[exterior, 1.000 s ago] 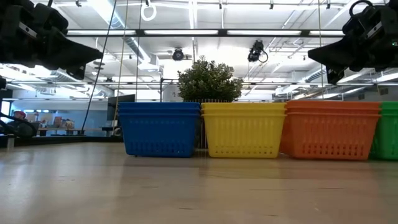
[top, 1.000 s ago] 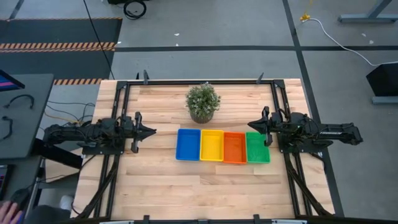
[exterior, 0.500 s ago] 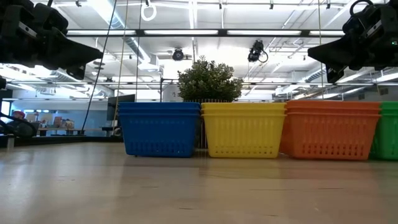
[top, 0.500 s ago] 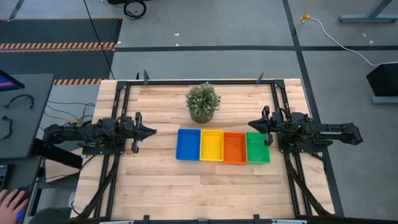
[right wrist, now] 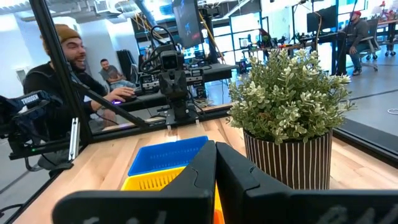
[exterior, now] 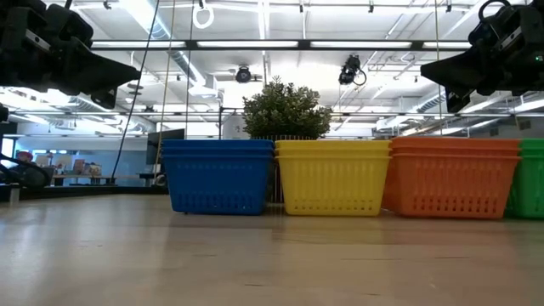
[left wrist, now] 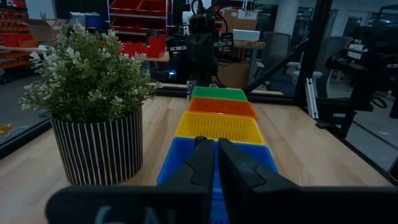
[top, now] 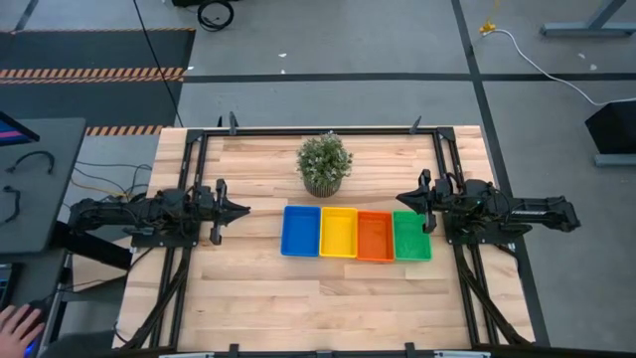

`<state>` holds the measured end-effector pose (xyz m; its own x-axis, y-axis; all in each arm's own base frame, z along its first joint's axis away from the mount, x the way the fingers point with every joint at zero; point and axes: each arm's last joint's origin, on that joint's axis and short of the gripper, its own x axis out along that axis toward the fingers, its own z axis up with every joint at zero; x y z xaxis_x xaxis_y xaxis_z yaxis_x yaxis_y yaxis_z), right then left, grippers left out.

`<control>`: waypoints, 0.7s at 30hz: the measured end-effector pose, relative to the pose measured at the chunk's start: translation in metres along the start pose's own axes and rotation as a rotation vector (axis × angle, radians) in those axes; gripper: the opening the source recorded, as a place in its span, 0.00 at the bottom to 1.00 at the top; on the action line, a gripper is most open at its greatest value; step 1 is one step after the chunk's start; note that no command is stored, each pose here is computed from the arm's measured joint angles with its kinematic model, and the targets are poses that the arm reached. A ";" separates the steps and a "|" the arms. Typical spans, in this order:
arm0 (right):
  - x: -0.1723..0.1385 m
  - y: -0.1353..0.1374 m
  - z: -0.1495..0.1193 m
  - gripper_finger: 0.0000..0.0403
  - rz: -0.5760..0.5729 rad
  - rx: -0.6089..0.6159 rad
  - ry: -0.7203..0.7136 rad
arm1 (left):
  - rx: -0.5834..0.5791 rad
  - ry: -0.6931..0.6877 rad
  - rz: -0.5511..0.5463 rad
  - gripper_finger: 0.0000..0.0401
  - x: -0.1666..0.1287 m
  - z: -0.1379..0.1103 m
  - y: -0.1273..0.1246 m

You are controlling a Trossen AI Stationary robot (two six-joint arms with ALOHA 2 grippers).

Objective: Stack baskets by color
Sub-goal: Return to Home Position

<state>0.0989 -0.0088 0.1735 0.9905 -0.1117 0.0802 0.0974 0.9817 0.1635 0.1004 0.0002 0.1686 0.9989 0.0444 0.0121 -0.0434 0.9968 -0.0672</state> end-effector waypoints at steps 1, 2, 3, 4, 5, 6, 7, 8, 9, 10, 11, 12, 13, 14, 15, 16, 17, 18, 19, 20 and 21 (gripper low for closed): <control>0.000 0.000 0.000 0.03 0.000 0.000 0.000 | 0.000 0.000 0.000 0.06 0.000 0.000 0.000; 0.000 0.000 0.000 0.03 0.000 0.000 0.000 | 0.000 0.000 0.000 0.06 0.000 0.000 0.000; 0.000 0.000 0.000 0.03 0.000 0.000 0.000 | 0.000 0.000 0.000 0.06 0.000 0.000 0.000; 0.000 0.000 0.000 0.03 0.000 0.000 0.000 | 0.000 0.000 0.000 0.07 0.000 0.000 0.000; 0.000 0.000 0.000 0.03 0.000 0.000 0.000 | 0.000 0.000 0.000 0.07 0.000 0.000 0.000; 0.000 0.000 0.000 0.03 0.000 0.000 0.000 | 0.000 0.000 0.000 0.07 0.000 0.000 0.000; 0.000 0.000 0.000 0.03 0.000 0.000 0.000 | 0.000 -0.001 0.000 0.08 0.000 0.000 0.000; 0.000 0.000 0.000 0.03 0.000 0.000 0.000 | 0.000 -0.001 0.000 0.08 0.000 0.000 0.000; 0.000 0.000 0.000 0.03 0.000 0.000 0.000 | 0.000 -0.001 0.000 0.08 0.000 0.000 0.000; 0.000 0.000 0.000 0.03 0.000 0.000 0.000 | 0.000 -0.001 0.000 0.09 0.000 0.000 0.000; 0.000 0.000 0.000 0.03 0.000 0.000 0.000 | 0.000 -0.001 0.000 0.09 0.000 0.000 0.000; 0.000 0.000 0.000 0.03 0.000 0.000 0.000 | 0.000 -0.001 0.000 0.09 0.000 0.000 0.000; 0.000 0.000 0.000 0.03 0.000 0.000 0.000 | 0.000 -0.001 0.000 0.09 0.000 0.000 0.000; 0.000 0.000 0.000 0.03 0.000 0.000 0.000 | 0.000 -0.001 0.000 0.09 0.000 0.000 0.000; 0.000 0.000 0.000 0.03 0.000 0.000 0.000 | 0.000 -0.001 0.000 0.08 0.000 0.000 0.000; 0.000 0.000 0.000 0.03 0.000 0.000 0.000 | 0.000 -0.001 0.000 0.08 0.000 0.000 0.000; 0.000 0.000 0.000 0.03 0.000 0.000 0.000 | 0.000 -0.001 0.000 0.07 0.000 0.000 0.000; 0.000 0.000 0.000 0.03 0.000 0.000 0.000 | 0.000 -0.001 0.000 0.07 0.000 0.000 0.000; 0.000 0.000 0.000 0.03 0.000 0.000 0.000 | 0.000 -0.001 0.000 0.07 0.000 0.000 0.000; 0.000 0.000 0.000 0.03 0.000 0.000 0.000 | 0.000 -0.001 0.000 0.06 0.000 0.000 0.000; 0.000 0.000 0.000 0.03 0.000 0.000 0.000 | 0.000 -0.001 0.000 0.06 0.000 0.000 0.000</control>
<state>0.0989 -0.0088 0.1734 0.9905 -0.1117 0.0798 0.0975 0.9817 0.1634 0.1003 0.0003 0.1689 0.9989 0.0446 0.0131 -0.0436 0.9968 -0.0673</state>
